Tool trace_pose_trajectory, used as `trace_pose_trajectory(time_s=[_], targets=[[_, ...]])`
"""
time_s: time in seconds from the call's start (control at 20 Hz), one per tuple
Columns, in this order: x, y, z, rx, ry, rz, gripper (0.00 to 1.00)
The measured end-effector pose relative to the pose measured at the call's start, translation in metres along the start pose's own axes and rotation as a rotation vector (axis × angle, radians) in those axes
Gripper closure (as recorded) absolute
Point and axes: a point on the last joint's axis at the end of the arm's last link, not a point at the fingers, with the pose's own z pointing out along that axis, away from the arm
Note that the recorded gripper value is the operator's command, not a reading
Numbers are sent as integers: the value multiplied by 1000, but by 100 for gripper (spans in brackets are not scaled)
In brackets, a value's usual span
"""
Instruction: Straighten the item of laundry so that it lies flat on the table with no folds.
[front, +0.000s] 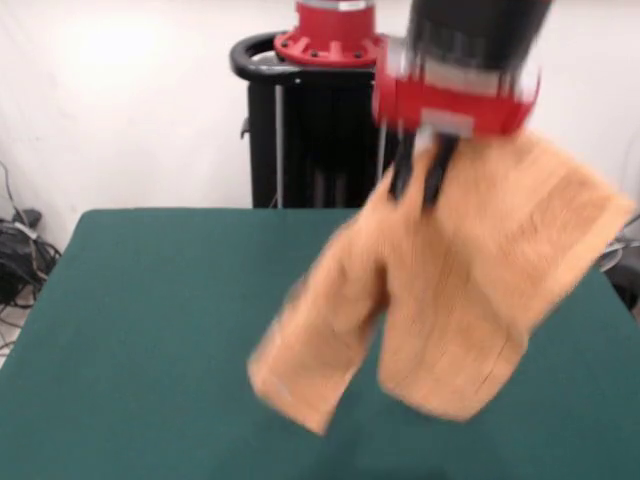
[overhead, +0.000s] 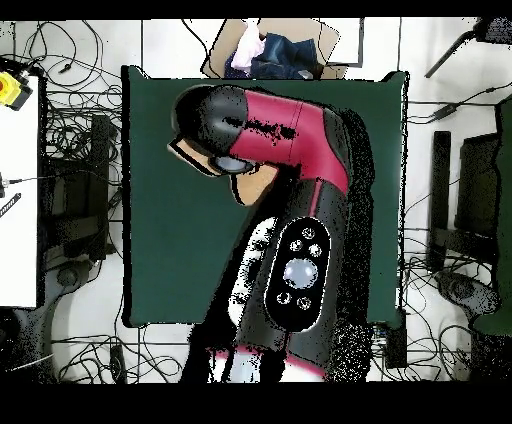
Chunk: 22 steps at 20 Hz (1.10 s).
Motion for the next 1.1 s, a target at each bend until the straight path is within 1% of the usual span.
trace_pose_trajectory(time_s=[0.05,0.1,0.25,0.35,0.45,0.55,0.65,0.7,0.85,0.9,1.1], targets=[[4,-3,-15,-3,12,3,100],[14,-12,-51,-9,36,11,100],[25,-26,-94,-9,58,22,100],[29,-32,-109,-6,64,27,100],[33,-44,-136,1,66,37,100],[33,-53,-150,10,59,44,100],[32,-60,-158,18,47,51,100],[30,-70,-164,25,33,62,100],[30,-79,-167,25,27,74,100],[31,-87,-168,25,21,86,100],[35,-102,-165,25,1,104,100]])
